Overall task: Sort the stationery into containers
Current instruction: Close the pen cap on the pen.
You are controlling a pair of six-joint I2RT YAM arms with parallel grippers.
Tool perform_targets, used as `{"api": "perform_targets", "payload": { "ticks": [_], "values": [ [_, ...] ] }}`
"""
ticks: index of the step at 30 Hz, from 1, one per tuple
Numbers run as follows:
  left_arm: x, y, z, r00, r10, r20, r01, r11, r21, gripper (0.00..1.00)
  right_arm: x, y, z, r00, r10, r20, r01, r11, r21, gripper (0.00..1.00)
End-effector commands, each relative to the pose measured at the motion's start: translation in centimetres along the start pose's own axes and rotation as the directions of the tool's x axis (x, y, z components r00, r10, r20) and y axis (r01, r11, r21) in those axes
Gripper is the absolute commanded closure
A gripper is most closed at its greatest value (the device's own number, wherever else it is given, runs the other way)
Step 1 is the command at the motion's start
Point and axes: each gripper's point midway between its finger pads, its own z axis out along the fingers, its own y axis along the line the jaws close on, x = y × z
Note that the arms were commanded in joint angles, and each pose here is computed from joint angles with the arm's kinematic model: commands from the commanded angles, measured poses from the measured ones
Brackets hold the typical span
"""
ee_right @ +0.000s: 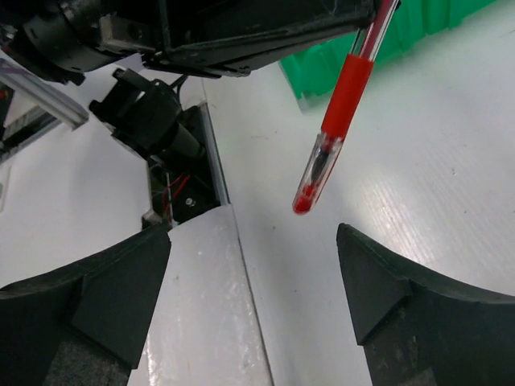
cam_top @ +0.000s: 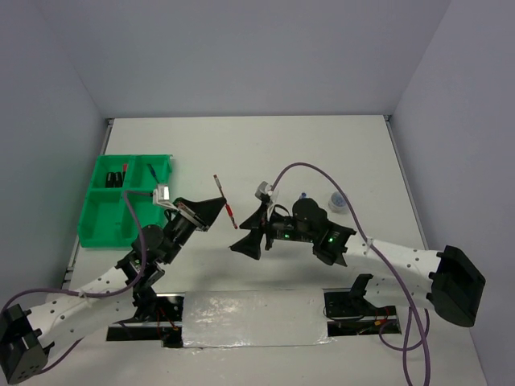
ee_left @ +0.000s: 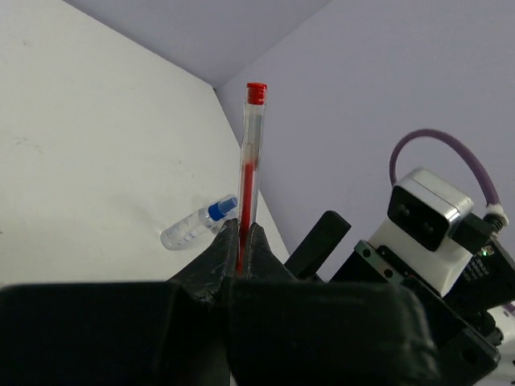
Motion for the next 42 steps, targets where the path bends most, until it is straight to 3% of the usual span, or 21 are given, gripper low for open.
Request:
{"api": "perform_targets", "payload": {
  "ticks": [1,3,8,14,15,18,19,20,22,42],
  "values": [
    [-1.0,-3.9,0.2,1.000,0.018,0.014,-0.019,0.988,0.150,1.00,-2.7,-0.1,1.1,0.993,-0.085,0.083,0.084,0.996,0.015,0.14],
    [-1.0,-4.3,0.1,1.000,0.020,0.014,-0.022,0.986,0.166,1.00,-3.1,-0.8,1.6,0.991,-0.088,0.101,0.084,0.995,0.044,0.24],
    [-1.1,-4.4,0.2,0.999,0.040,0.019,-0.043,0.987,0.153,1.00,-3.9,-1.7,2.2,0.987,-0.093,0.132,0.081,0.992,0.094,0.34],
    [-1.0,-4.2,0.2,0.999,0.048,0.017,-0.050,0.988,0.148,1.00,-4.9,-1.5,2.5,0.981,-0.111,0.161,0.097,0.991,0.089,0.59],
    [-0.9,-4.0,0.2,0.999,0.051,0.014,-0.052,0.988,0.144,1.00,-5.1,-1.5,2.5,0.980,-0.112,0.165,0.099,0.991,0.087,0.67],
    [-0.9,-4.0,0.2,0.999,0.046,0.017,-0.048,0.988,0.148,1.00,-5.2,-1.5,2.7,0.980,-0.115,0.163,0.101,0.991,0.088,0.73],
    [-0.8,-4.0,0.2,0.999,0.045,0.015,-0.047,0.988,0.147,1.00,-5.2,-1.6,2.8,0.980,-0.115,0.163,0.101,0.991,0.088,0.77],
    [-0.9,-4.0,0.2,0.999,0.045,0.016,-0.047,0.988,0.148,1.00,-5.2,-1.6,2.8,0.980,-0.114,0.165,0.100,0.991,0.088,0.92],
    [-0.9,-4.1,0.2,0.999,0.046,0.016,-0.048,0.988,0.150,1.00,-5.1,-1.6,2.8,0.981,-0.109,0.160,0.095,0.991,0.090,1.00],
    [3.0,-2.7,-1.2,0.992,0.112,-0.063,-0.096,0.971,0.221,1.00,-8.6,-0.3,1.0,0.956,-0.152,0.253,0.134,0.987,0.085,1.00]
  ]
}}
